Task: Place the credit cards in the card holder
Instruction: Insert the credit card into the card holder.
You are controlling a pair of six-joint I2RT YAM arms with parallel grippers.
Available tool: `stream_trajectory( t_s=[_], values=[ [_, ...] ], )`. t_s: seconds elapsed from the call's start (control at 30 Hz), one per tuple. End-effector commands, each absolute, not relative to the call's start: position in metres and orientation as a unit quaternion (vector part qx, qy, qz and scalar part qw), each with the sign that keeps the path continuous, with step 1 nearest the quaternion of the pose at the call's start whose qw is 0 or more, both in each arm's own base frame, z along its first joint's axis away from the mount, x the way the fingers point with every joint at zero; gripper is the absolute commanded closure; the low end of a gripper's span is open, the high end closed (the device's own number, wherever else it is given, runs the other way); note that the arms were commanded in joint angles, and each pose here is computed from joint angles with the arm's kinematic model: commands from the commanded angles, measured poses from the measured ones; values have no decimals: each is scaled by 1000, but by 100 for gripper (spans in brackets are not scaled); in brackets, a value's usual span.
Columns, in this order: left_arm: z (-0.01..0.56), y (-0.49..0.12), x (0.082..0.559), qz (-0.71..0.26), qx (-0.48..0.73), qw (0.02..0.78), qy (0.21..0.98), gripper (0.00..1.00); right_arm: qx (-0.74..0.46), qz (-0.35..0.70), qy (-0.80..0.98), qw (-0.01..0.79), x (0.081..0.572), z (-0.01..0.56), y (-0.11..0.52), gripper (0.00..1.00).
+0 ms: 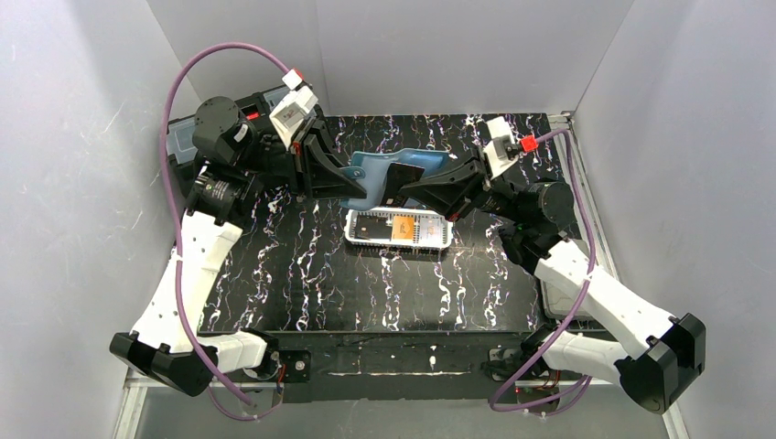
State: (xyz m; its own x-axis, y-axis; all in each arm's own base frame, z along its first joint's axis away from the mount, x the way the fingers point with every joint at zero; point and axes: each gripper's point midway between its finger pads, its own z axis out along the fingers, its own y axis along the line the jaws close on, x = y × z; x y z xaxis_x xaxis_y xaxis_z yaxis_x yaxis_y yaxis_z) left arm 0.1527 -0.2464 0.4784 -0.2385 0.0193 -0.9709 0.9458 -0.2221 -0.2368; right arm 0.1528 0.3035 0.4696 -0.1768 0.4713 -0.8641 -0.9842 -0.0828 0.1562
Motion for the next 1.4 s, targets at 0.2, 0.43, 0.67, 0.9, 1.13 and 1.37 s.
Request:
stream_trajectory(
  t_s=[0.2,0.43,0.67,0.9,1.13,1.37],
  values=[
    [503,-245,129,-588,527,425,442,96,-305,638,408,577,159,470,300,99],
    [506,-244,127,-585,531,430,437,97,-287,632,422,583,167,464,300,99],
    [507,-244,126,-584,534,432,434,97,-278,631,431,583,171,459,300,99],
    [507,-243,124,-584,539,429,430,98,-276,630,443,575,176,453,304,99],
    [505,-242,122,-586,544,423,427,99,-281,635,451,561,179,448,311,99],
    [505,-242,118,-586,549,420,423,99,-276,636,460,555,182,443,313,99]
  ],
)
